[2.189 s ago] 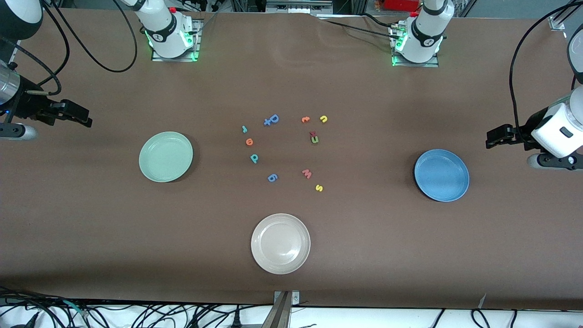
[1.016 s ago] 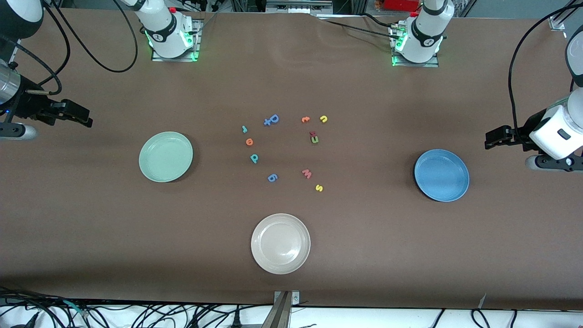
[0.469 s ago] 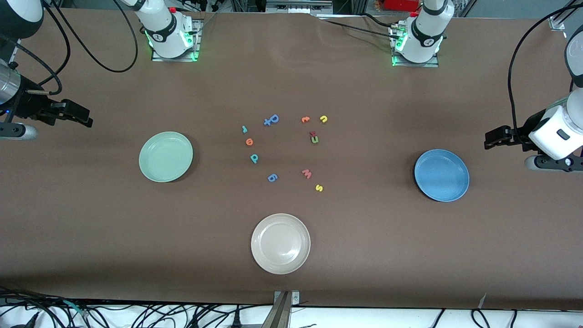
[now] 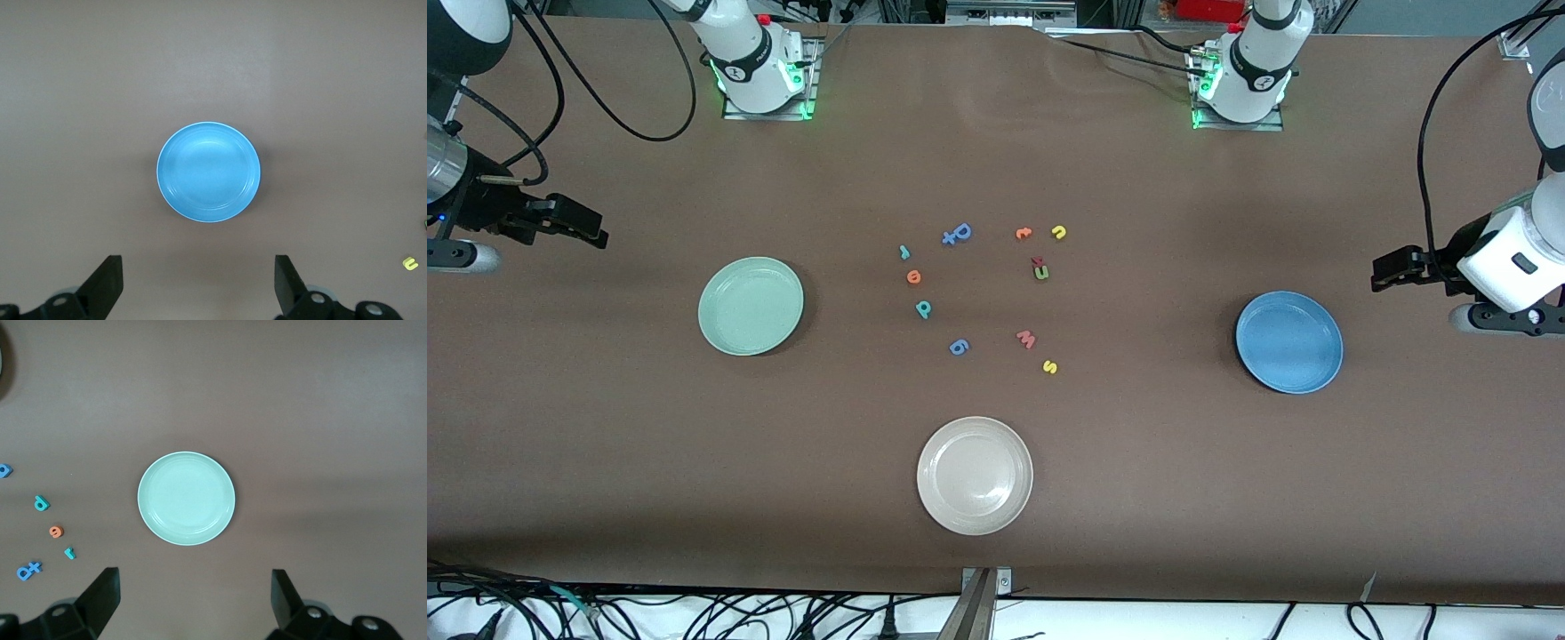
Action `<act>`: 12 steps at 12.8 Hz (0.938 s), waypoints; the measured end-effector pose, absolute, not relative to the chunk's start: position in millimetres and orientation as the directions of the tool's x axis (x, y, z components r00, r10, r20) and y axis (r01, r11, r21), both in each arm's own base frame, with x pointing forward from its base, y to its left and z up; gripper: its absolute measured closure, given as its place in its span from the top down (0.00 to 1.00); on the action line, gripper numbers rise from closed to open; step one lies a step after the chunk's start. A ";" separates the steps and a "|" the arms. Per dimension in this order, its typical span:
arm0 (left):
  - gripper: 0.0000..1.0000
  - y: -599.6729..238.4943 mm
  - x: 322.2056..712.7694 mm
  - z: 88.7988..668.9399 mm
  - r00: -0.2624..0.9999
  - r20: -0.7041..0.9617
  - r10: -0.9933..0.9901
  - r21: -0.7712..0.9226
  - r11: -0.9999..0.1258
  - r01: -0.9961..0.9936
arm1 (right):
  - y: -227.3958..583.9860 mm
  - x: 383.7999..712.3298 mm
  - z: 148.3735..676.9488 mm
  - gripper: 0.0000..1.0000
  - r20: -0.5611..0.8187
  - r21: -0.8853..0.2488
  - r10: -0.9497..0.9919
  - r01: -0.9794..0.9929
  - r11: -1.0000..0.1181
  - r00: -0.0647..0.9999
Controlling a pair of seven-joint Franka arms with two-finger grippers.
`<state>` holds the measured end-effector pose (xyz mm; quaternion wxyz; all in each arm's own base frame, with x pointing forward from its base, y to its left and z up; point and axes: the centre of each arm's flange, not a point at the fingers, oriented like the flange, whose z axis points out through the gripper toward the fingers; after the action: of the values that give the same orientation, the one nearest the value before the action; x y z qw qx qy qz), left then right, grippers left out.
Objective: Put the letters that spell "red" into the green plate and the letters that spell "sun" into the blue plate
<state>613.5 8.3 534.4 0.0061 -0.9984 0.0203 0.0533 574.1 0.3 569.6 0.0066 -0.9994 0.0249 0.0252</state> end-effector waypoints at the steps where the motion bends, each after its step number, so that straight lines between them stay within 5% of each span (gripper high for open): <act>1: 1.00 8.1 613.7 533.9 0.993 -0.108 -0.040 -0.010 -0.999 -0.042 | 0.3 574.1 569.8 1.00 -0.050 -0.012 -0.049 -0.050 -0.999 0.998; 12: 1.00 6.4 614.5 531.2 0.993 -0.112 -0.043 -0.010 -0.999 -0.044 | 0.3 574.2 570.2 1.00 -0.050 -0.012 -0.049 -0.050 -0.999 0.998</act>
<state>614.5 6.4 531.2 0.0062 -0.9982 0.0218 0.0561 574.2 0.3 570.2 0.0066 -0.9994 0.0249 0.0247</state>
